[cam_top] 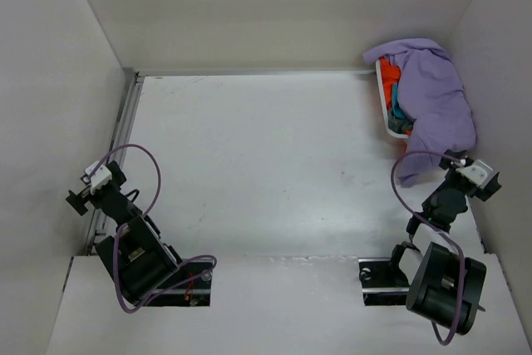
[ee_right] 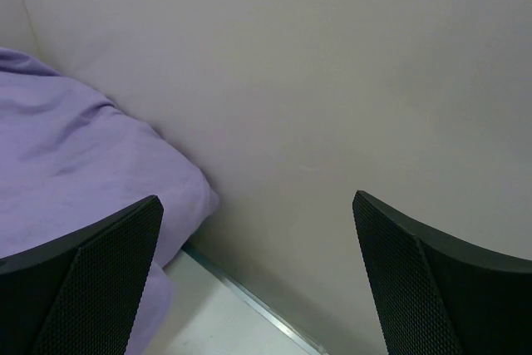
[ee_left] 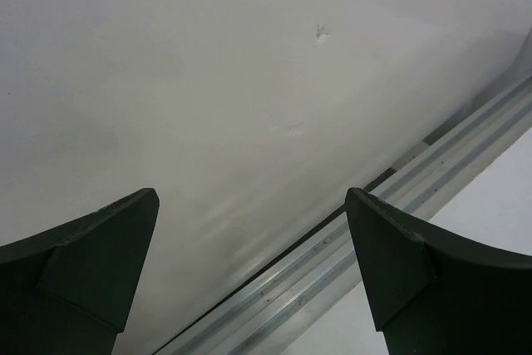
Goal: Fold and stack the t-shirts
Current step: Grab crumpled tshirt from bin with the right arm
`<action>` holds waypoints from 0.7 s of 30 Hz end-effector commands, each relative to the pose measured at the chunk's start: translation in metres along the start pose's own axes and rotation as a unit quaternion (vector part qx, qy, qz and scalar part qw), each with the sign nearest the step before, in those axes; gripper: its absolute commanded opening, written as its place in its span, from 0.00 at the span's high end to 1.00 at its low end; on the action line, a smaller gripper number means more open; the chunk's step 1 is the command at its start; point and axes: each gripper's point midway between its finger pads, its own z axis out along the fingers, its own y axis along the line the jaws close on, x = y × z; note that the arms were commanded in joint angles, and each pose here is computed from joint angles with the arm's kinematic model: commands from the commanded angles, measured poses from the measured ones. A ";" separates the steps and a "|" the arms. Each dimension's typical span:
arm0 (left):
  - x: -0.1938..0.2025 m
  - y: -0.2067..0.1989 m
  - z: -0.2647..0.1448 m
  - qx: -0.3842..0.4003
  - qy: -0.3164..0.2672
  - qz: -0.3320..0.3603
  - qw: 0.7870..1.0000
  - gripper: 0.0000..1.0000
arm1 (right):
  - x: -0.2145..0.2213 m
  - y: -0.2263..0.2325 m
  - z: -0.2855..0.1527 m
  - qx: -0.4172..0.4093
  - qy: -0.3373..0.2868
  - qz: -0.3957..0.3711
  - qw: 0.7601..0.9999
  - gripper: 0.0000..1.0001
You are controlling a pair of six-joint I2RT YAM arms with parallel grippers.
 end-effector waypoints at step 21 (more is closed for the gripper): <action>-0.139 -0.063 -0.003 0.096 -0.173 0.073 0.978 0.00 | -0.062 0.163 0.020 -0.242 0.194 -0.020 0.950 0.00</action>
